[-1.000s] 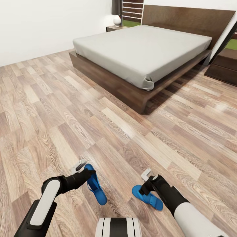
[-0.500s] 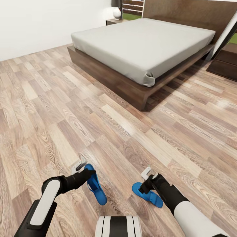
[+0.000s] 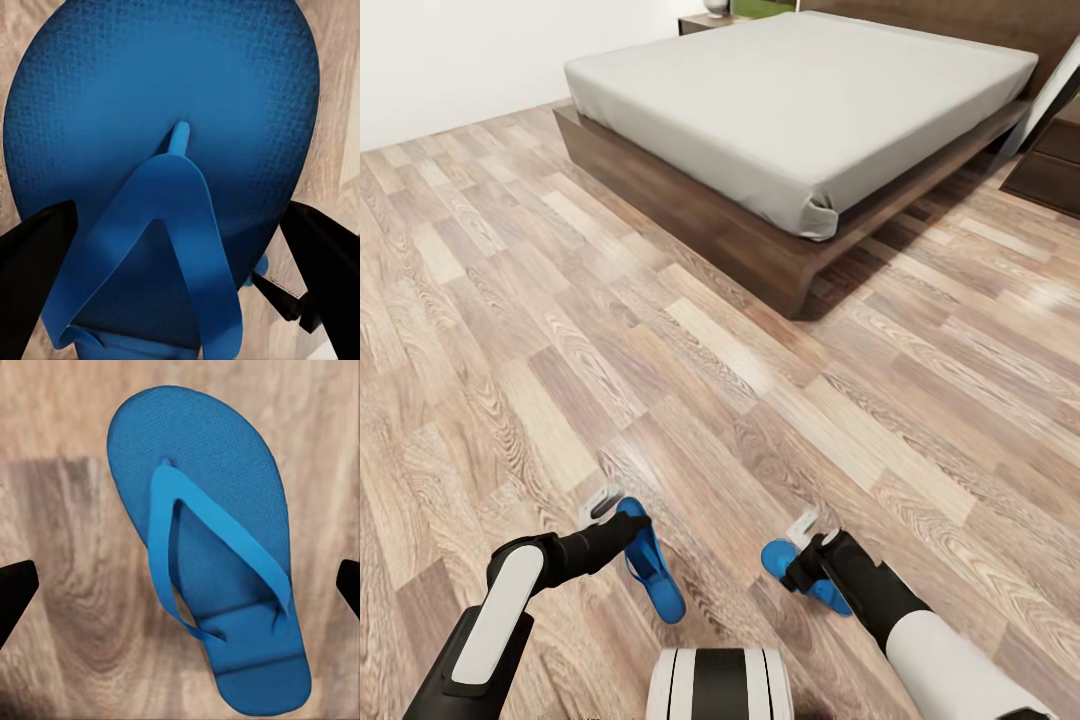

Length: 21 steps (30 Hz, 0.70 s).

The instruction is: In the bedroom, move the book from the bed onto either nightstand, and place the two sandals side by side next to the bed.

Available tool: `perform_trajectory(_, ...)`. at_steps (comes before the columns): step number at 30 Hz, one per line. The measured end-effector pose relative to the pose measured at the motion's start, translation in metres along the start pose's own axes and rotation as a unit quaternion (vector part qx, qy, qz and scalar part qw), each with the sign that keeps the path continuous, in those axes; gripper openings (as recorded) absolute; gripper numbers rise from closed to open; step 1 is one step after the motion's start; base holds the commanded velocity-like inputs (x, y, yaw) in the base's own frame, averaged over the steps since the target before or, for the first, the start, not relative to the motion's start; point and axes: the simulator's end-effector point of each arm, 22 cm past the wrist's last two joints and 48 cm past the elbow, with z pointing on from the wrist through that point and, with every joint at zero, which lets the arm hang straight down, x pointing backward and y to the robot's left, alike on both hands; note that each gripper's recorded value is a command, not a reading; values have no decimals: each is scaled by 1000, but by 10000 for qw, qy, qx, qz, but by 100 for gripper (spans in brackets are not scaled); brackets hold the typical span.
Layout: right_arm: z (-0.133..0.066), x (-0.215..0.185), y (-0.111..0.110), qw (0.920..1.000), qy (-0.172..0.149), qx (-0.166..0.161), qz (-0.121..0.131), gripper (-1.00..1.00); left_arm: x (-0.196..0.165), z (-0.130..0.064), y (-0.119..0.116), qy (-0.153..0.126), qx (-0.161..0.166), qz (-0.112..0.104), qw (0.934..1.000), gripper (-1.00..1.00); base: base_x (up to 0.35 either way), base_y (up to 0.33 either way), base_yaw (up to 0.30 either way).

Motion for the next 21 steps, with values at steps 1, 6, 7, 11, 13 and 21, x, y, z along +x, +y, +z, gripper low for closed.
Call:
perform_trajectory(1,3,2,3,10000,32,-31,2,100,1,1,1,15,-11,-8,10000,-100,0,0,0)
perform_trajectory(6,14,11,14,9997,162,-165,28,100,5,8,9,90,-68,-48,9999,-100,0,0,0)
perform_trajectory(7,16,13,15,9997,178,-178,31,100,6,10,10,105,-81,-56,9999,-100,0,0,0)
perform_trajectory(11,24,17,19,9994,253,-244,51,100,10,15,16,164,-125,-89,9997,-100,0,0,0)
perform_trajectory(13,27,18,19,9993,278,-262,58,100,12,18,19,193,-149,-105,9996,-100,0,0,0)
perform_trajectory(21,35,23,15,9990,347,-282,75,100,18,26,27,282,-209,-155,9993,-100,0,0,0)
